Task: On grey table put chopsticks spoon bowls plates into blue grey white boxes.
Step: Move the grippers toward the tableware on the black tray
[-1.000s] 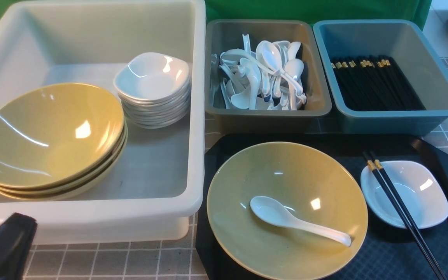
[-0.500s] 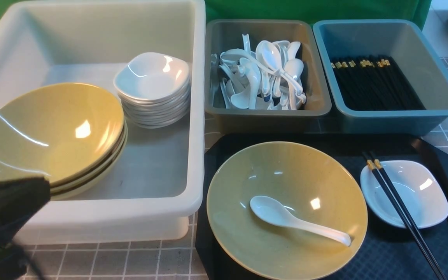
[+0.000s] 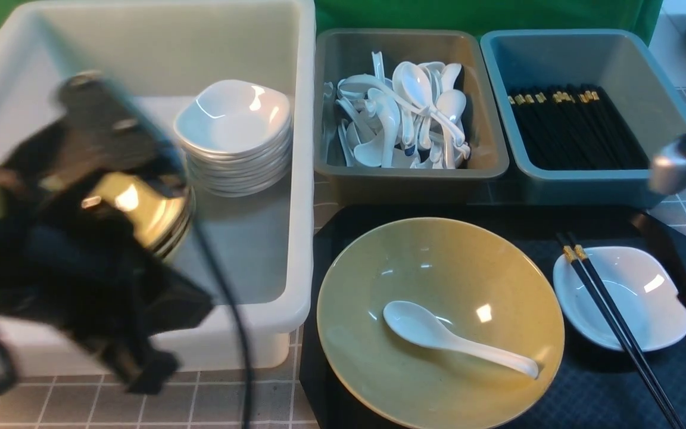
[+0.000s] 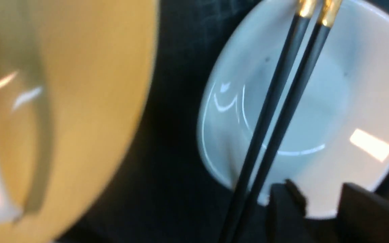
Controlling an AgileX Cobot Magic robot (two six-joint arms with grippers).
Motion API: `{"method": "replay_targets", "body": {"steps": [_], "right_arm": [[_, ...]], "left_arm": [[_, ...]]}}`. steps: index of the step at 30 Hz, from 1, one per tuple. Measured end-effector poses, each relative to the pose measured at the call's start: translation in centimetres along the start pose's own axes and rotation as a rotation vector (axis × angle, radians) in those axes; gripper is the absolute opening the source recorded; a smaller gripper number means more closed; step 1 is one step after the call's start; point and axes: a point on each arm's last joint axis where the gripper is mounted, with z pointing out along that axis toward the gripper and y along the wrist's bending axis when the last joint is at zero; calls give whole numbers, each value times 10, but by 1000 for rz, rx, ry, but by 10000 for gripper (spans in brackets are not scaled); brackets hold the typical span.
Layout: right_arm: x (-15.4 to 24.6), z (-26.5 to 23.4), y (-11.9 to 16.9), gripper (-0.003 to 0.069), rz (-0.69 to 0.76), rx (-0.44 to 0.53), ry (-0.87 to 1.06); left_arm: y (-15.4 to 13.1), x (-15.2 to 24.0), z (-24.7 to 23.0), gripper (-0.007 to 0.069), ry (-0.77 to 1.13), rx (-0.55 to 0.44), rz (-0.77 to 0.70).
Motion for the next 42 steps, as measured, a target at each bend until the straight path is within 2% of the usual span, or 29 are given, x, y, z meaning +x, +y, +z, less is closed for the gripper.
{"method": "replay_targets", "body": {"steps": [5, 7, 10, 15, 21, 27, 29, 37, 42], "right_arm": [[-9, 21, -1, 468, 20, -3, 24], [-13, 29, -1, 512, 20, -4, 27], [-17, 42, -1, 529, 26, -6, 30], [-22, 58, -1, 491, 37, -9, 44], [-22, 60, -1, 363, 45, -9, 50], [-22, 60, -1, 204, 69, -8, 49], [-22, 60, -1, 175, 78, -8, 49], [-23, 60, -3, 183, 106, -7, 45], [-23, 60, -3, 249, 119, -7, 45]], "left_arm": [[-1, -1, 7, -10, 32, 15, 6], [0, -1, 6, -10, 31, 13, 7], [0, -2, 6, -10, 27, 3, 10], [2, -2, 6, -10, 23, -14, 17], [4, -3, 6, -10, 17, -35, 26], [5, -4, 6, -10, 3, -42, 27], [5, -4, 6, -10, 0, -46, 28], [5, -4, 6, -10, 0, -49, 30], [5, -4, 6, -10, 0, -49, 30]]}}
